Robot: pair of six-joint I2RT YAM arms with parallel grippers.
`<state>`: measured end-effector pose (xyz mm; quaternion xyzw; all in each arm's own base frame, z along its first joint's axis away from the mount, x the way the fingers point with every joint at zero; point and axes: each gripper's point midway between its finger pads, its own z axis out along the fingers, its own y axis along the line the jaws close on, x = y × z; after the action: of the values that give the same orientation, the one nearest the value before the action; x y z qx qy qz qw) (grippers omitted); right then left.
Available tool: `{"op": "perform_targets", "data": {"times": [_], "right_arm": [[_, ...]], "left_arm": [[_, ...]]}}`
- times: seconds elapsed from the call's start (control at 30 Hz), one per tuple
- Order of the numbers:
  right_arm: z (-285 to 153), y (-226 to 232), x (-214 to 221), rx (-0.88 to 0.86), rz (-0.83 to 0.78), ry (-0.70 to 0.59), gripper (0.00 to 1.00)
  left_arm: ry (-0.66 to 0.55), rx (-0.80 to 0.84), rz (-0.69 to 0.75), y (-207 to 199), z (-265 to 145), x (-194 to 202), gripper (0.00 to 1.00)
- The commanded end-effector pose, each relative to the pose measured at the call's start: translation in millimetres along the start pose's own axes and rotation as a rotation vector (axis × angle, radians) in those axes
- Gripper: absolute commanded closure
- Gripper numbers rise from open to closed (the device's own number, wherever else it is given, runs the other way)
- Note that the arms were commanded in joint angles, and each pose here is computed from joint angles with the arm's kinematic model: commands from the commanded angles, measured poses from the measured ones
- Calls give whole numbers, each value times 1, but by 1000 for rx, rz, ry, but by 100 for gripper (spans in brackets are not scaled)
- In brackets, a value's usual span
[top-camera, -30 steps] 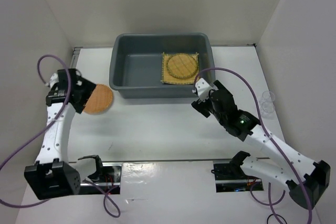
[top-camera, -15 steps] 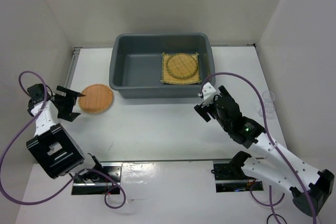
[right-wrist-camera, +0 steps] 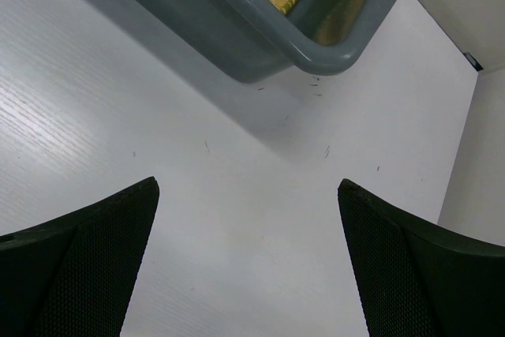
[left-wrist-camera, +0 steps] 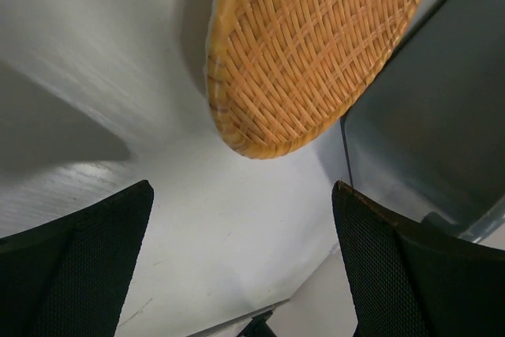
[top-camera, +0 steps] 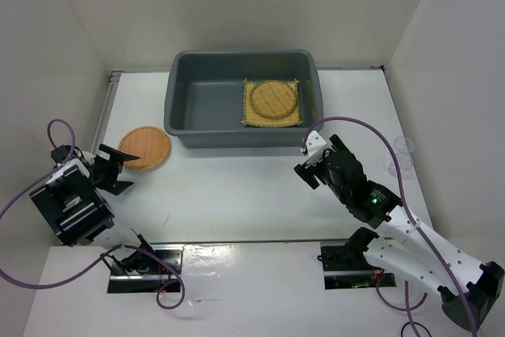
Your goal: Place the mixed dishes into the plastic bin
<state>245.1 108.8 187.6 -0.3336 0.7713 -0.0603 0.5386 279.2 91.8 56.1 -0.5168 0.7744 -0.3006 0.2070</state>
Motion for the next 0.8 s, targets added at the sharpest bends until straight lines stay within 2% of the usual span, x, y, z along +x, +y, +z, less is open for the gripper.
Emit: {"op": "perform_targets", "data": {"times": [0.0,0.13,0.37,0.47,0.6,0.63,0.7,0.73,0.77], "right_arm": [[0,0,-8,5,16,-41,2],[-1,6,-10,-1,3,-50,2],[-3,10,-15,4,-11,-66,2],[-2,9,-13,12,-15,-55,2],[1,10,-8,15,-23,-35,2],[1,10,-8,15,-23,-35,2],[2,10,-6,21,-18,-24,2],[2,13,-7,14,-22,-29,2],[2,13,-7,14,-22,-29,2]], "left_arm": [[-27,46,85,-6,5,-16,0],[-11,52,46,0,20,-23,0],[53,195,-14,0,52,-25,0],[73,230,-18,0,58,-25,9],[86,257,17,-4,60,-27,43],[96,250,13,0,61,-25,64],[93,252,26,-3,60,-28,90],[93,251,25,-4,60,-30,100],[97,249,30,-3,60,-28,100]]}}
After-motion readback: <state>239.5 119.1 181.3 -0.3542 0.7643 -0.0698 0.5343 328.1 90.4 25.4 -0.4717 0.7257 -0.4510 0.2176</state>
